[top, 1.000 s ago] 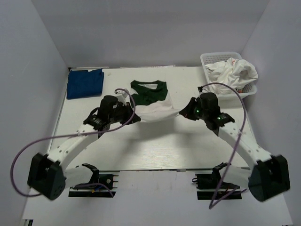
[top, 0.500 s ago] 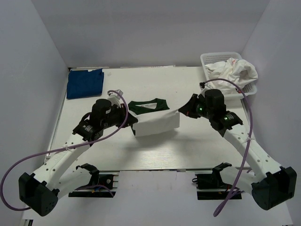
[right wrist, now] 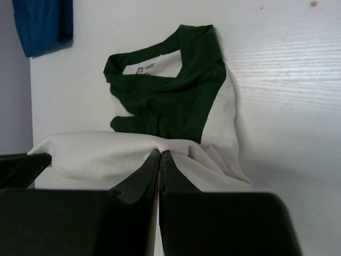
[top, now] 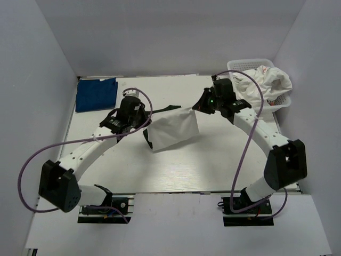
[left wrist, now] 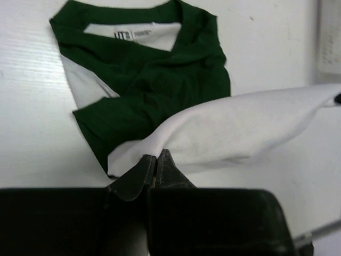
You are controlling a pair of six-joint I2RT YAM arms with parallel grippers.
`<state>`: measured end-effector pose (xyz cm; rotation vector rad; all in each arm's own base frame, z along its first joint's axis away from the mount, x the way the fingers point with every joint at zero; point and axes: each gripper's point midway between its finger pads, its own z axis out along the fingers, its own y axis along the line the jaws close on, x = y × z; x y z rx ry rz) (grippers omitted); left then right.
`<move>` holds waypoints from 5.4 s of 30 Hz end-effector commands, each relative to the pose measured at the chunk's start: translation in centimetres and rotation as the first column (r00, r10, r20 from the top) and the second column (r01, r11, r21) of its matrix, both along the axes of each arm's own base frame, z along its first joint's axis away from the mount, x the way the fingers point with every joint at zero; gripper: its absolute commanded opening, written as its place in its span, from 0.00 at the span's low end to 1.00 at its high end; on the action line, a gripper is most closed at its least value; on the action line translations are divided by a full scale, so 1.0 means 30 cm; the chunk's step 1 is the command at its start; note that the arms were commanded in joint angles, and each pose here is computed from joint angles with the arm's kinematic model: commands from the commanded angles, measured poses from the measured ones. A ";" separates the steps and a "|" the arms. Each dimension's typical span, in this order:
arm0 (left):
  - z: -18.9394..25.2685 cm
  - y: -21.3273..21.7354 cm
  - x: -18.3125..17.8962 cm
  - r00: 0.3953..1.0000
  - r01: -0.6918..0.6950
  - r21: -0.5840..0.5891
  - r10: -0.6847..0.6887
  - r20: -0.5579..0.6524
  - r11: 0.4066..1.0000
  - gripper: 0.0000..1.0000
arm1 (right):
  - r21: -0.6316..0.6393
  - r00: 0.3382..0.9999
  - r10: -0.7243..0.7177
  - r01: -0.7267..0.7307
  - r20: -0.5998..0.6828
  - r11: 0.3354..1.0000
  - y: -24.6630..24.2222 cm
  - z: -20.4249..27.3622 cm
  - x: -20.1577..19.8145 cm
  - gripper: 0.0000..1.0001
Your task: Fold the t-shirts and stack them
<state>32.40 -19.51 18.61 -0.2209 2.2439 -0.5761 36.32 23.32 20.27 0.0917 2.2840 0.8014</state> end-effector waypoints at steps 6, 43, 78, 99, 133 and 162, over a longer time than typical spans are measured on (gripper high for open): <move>-0.034 0.119 0.233 0.969 -0.245 0.150 0.246 0.012 0.958 0.00 | 0.037 0.993 0.082 -0.086 0.081 0.996 0.119 0.046 0.216 0.00; 0.093 -0.099 -0.482 0.860 0.509 -0.326 -0.488 0.150 0.796 0.00 | 0.076 0.974 0.154 -0.168 0.167 0.983 -0.099 0.119 -0.414 0.00; -0.112 0.112 0.415 0.987 -0.161 -0.048 0.160 -0.026 0.986 0.00 | 0.055 0.990 0.049 -0.057 0.132 0.997 0.113 -0.005 0.359 0.00; -0.008 0.191 0.605 0.986 -0.152 -0.118 0.158 0.047 0.981 1.00 | -0.119 0.881 0.285 -0.259 0.377 0.958 0.279 -0.011 0.567 0.90; -0.240 -0.191 -0.322 0.834 0.506 -0.157 -0.527 -0.164 0.848 1.00 | -0.085 0.754 0.640 -0.654 -0.151 0.751 0.065 -0.392 -0.654 0.90; -0.360 -0.225 -0.059 0.902 0.405 0.021 -0.396 -0.171 0.914 0.29 | -0.246 0.991 0.128 -0.135 -0.046 0.960 -0.059 -0.407 -0.240 0.55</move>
